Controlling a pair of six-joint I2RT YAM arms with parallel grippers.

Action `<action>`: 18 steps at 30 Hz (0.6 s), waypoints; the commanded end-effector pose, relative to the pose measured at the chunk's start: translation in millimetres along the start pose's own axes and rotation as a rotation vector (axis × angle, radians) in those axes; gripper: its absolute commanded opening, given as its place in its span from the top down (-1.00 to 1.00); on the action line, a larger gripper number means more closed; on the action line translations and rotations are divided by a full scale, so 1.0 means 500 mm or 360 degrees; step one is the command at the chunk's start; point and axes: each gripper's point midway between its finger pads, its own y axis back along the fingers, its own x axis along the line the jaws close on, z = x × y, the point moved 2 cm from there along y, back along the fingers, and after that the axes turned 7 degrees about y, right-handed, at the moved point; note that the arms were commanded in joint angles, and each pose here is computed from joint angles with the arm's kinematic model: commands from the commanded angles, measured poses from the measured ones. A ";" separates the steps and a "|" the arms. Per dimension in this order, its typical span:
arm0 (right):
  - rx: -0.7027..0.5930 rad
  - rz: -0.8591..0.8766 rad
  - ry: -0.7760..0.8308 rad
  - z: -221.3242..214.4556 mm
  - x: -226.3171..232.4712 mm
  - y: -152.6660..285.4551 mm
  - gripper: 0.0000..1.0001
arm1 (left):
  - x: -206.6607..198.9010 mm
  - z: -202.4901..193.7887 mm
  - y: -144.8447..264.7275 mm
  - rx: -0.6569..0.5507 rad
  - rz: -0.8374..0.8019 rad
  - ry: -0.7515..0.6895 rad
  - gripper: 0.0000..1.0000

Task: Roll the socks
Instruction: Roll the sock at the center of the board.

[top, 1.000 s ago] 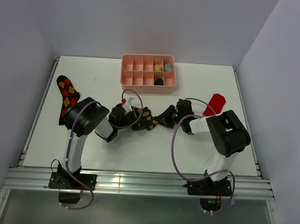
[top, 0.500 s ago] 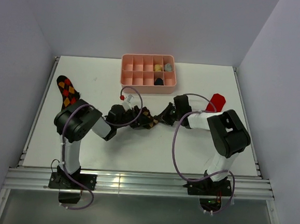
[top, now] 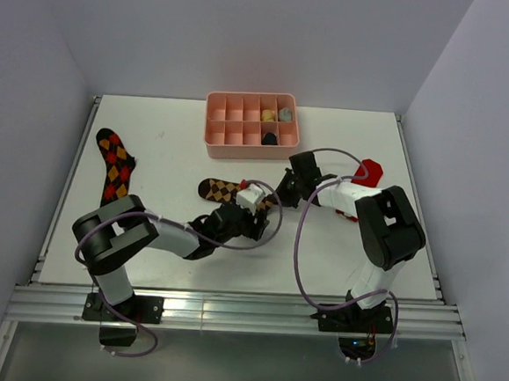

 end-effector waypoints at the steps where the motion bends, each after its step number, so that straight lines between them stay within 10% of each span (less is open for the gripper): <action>1: -0.0012 -0.0084 0.0072 0.009 0.002 0.018 1.00 | -0.010 0.048 0.015 -0.0236 0.0080 -0.0477 -0.43; 18: 0.0029 -0.0025 0.0099 0.003 0.026 0.026 1.00 | -0.040 0.013 -0.026 -0.0443 0.0191 -0.1206 -0.55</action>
